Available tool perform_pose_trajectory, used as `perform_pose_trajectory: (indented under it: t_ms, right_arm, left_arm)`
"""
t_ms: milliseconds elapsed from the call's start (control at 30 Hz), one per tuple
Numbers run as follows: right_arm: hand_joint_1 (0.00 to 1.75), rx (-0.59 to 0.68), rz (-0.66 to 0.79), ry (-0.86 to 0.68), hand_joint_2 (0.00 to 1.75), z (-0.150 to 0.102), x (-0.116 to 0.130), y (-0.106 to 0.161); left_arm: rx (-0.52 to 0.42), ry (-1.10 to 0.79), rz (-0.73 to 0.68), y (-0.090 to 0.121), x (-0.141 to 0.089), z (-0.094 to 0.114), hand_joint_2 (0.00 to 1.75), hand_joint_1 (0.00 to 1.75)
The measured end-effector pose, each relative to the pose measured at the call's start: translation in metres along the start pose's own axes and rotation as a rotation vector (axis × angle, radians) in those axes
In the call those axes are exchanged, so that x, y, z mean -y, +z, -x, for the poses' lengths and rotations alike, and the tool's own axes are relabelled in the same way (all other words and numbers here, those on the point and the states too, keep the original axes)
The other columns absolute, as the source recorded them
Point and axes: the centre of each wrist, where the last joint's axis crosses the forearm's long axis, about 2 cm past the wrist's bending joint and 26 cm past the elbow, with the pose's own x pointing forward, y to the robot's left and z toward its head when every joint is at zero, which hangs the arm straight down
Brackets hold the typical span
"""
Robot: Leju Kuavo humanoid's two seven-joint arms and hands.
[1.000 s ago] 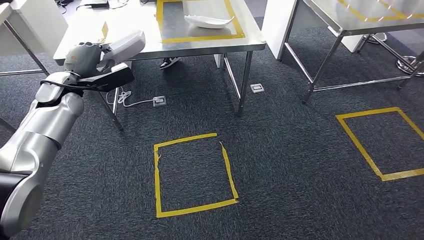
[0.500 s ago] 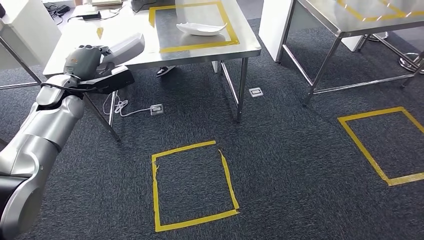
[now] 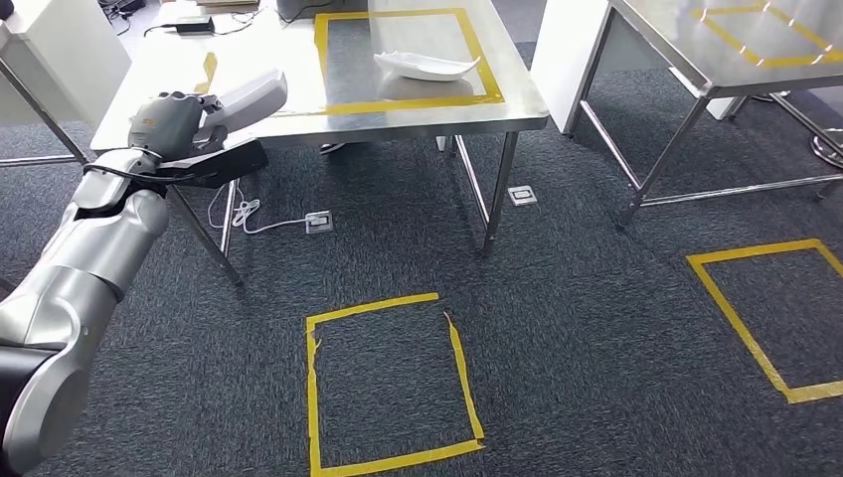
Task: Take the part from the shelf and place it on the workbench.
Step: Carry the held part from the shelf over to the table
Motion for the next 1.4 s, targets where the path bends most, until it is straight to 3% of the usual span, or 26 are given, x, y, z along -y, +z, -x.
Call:
perform_pose_trajectory:
  t_ms: [1100, 1400]
  right_arm:
    - [0.00, 0.001, -0.003, -0.005, 0.00, -0.001, -0.002, 0.000]
    - [0.00, 0.005, -0.006, 0.001, 0.00, -0.001, -0.002, 0.000]
  left_arm:
    - [0.023, -0.015, 0.002, -0.006, -0.006, -0.015, 1.75, 1.45]
    - [0.009, -0.017, 0.005, -0.003, -0.004, -0.008, 1.75, 1.45]
